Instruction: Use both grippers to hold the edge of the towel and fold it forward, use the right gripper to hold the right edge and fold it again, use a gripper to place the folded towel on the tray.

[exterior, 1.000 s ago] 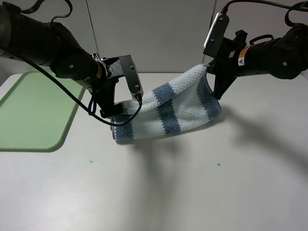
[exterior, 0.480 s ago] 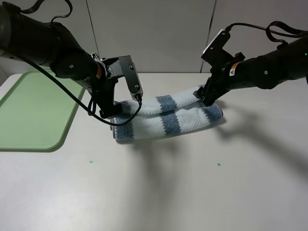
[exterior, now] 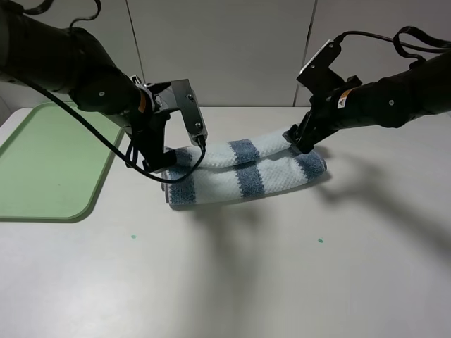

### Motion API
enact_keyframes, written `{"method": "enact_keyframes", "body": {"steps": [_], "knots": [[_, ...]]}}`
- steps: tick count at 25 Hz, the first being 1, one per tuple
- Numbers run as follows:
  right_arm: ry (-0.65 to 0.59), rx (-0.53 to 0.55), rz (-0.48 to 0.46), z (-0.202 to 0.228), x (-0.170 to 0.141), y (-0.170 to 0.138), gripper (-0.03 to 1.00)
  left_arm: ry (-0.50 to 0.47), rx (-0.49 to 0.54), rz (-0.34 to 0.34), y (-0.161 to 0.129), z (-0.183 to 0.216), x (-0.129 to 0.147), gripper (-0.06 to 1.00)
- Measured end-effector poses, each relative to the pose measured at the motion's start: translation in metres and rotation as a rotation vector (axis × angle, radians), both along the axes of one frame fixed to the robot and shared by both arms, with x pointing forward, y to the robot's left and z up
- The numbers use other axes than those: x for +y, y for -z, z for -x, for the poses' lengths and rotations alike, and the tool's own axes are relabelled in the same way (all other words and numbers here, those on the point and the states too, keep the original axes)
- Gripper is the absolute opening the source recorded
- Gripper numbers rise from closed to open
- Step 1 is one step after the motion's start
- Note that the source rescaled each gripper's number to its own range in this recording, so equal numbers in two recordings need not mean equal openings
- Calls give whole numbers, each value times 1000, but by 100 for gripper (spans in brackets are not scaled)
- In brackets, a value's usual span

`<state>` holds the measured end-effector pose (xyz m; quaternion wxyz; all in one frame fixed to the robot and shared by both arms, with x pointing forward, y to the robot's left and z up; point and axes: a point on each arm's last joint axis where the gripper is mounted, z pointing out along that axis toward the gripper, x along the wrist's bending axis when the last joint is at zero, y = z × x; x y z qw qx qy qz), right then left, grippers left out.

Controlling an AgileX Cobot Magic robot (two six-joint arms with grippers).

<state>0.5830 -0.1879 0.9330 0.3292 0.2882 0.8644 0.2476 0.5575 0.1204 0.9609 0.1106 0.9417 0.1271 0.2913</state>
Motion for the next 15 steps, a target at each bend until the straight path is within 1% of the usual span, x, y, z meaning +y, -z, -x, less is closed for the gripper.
{"method": "enact_keyframes", "body": {"steps": [6, 9, 11, 15], "knots": [[25, 103, 24, 6, -3, 5, 100, -19, -54, 26, -31, 7, 6, 100], [49, 147, 22, 11, -5, 2, 100, -66, -64, 55, -44, 12, 10, 100], [64, 145, 6, 13, -6, -7, 100, -110, -71, 89, -52, 15, 13, 100], [82, 100, -34, 19, -7, -32, 100, -181, -98, 157, -73, 23, 19, 100]]}}
